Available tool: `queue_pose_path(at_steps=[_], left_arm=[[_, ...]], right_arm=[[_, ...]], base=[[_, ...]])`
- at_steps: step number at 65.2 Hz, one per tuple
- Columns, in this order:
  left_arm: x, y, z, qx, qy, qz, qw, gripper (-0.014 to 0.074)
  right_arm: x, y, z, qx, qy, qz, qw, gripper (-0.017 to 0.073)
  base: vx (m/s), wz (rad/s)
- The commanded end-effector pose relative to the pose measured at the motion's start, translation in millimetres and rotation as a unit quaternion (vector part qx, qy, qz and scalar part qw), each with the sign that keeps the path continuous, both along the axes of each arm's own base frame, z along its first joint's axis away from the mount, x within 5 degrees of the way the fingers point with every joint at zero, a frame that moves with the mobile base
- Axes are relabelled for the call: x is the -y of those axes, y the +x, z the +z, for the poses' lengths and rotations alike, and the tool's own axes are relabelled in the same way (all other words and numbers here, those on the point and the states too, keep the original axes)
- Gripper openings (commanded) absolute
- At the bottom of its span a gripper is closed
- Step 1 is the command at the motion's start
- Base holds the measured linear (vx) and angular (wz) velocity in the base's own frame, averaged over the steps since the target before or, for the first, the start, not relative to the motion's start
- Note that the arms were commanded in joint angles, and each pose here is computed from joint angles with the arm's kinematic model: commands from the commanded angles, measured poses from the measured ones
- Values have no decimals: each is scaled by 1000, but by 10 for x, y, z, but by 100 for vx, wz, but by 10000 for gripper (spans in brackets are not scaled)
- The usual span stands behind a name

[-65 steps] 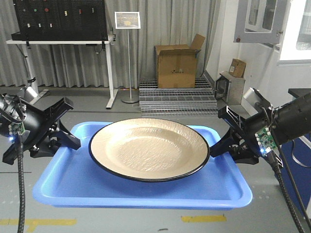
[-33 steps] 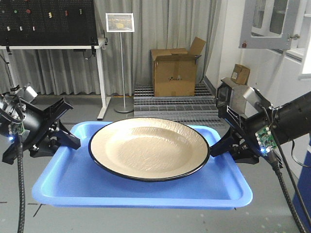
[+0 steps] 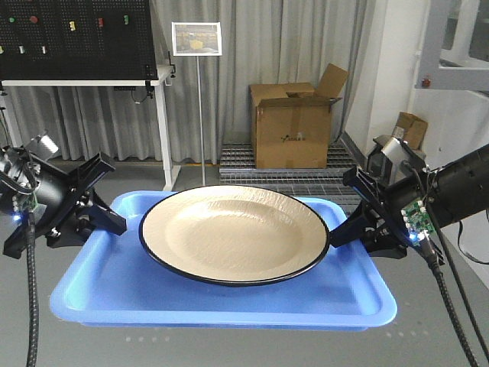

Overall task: Place disk in tray to left cabinet
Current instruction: 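Hold the tray level with both grippers while driving across the room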

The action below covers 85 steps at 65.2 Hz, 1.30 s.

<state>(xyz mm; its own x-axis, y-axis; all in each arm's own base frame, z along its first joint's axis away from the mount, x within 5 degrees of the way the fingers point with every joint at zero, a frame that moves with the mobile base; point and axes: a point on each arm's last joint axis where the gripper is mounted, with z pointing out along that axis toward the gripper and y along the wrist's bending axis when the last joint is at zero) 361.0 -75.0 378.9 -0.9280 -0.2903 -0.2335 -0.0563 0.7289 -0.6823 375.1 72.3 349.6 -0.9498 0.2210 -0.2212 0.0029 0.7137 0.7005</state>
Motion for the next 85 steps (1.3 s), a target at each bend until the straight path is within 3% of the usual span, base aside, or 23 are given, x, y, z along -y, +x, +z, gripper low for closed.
queue_pose_path(at_steps=[1,85], left_arm=[[221,-205,429,31,-111,-23,993,-3],[221,-205,429,31,-111,-23,993,-3]], right_arm=[[-217,-184,462,36,114,27,992,-6],[-217,-184,462,36,114,27,992,-6]], base=[[63,6],[60,1]])
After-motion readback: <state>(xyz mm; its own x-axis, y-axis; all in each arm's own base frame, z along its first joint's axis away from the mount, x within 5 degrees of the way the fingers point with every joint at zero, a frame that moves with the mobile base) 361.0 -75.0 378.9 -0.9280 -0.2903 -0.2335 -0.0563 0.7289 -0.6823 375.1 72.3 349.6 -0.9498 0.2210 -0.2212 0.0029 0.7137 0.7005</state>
